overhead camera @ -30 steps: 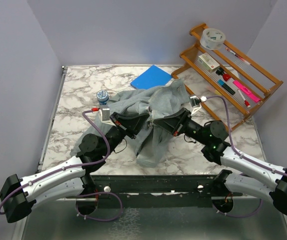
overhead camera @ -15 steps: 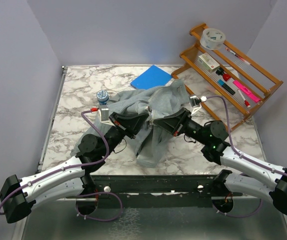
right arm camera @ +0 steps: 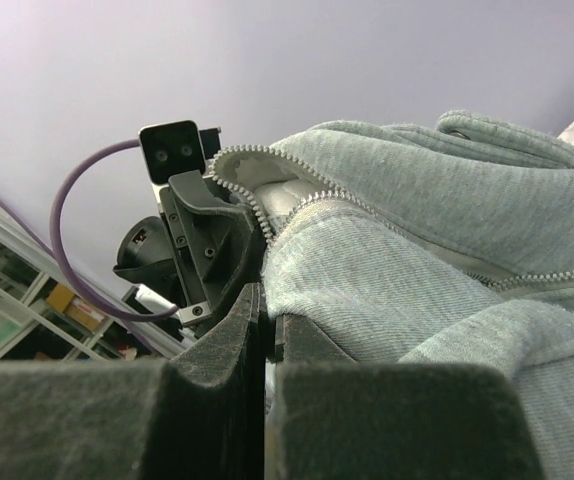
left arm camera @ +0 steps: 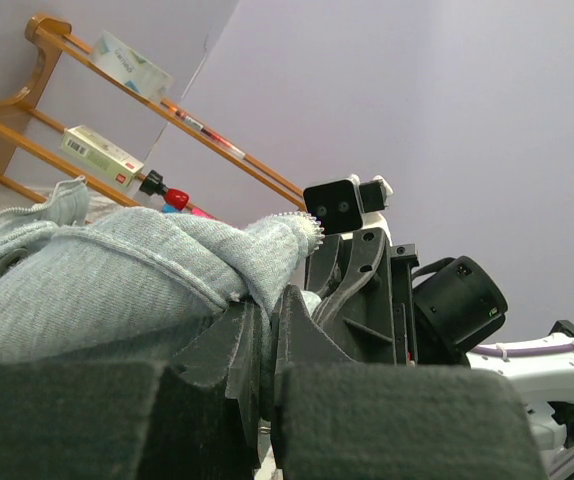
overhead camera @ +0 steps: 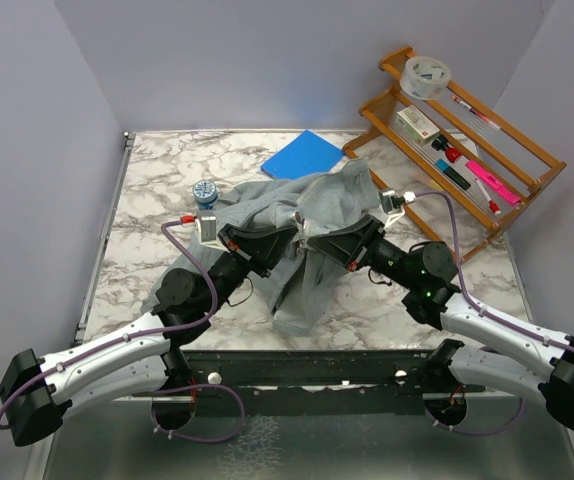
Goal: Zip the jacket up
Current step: Pick up the jacket from the center of the board, then insert the zipper into the jacket.
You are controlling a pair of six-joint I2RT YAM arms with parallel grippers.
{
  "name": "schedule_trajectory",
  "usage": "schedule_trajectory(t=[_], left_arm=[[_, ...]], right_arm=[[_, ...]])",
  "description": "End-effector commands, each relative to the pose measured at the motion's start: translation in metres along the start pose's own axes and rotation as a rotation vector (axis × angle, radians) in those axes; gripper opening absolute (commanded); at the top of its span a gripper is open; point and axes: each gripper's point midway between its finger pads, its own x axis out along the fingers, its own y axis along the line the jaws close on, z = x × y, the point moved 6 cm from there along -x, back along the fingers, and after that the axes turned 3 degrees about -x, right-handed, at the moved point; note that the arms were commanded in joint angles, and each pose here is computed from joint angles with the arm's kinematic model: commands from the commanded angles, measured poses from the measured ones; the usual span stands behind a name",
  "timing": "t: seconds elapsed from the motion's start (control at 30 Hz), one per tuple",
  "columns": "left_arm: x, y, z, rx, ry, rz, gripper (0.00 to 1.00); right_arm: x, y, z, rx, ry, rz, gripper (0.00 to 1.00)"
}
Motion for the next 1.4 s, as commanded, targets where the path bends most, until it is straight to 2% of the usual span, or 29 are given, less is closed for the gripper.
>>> schedule_trajectory(t=[0.0,0.27,0.8,1.37], left_arm=[[-0.001,-0.016,0.008,-0.034,-0.034,-0.094,0.0],[-0.002,-0.015,0.005,-0.04,-0.021,-0.099,0.0],[0.0,-0.024,0.026,-0.031,-0.101,-0.101,0.0],[-0.002,-0.022,0.025,-0.038,-0.104,-0.097,0.0]], right_arm=[[0.006,0.017,0.017,0.005,-0.088,0.054,0.0],[0.007,0.017,0.019,0.017,-0.095,0.049,0.0],[0.001,0.016,-0.001,-0.008,0.035,0.099,0.0],[-0.004,0.019,0.003,-0.011,0.001,0.088,0.01]])
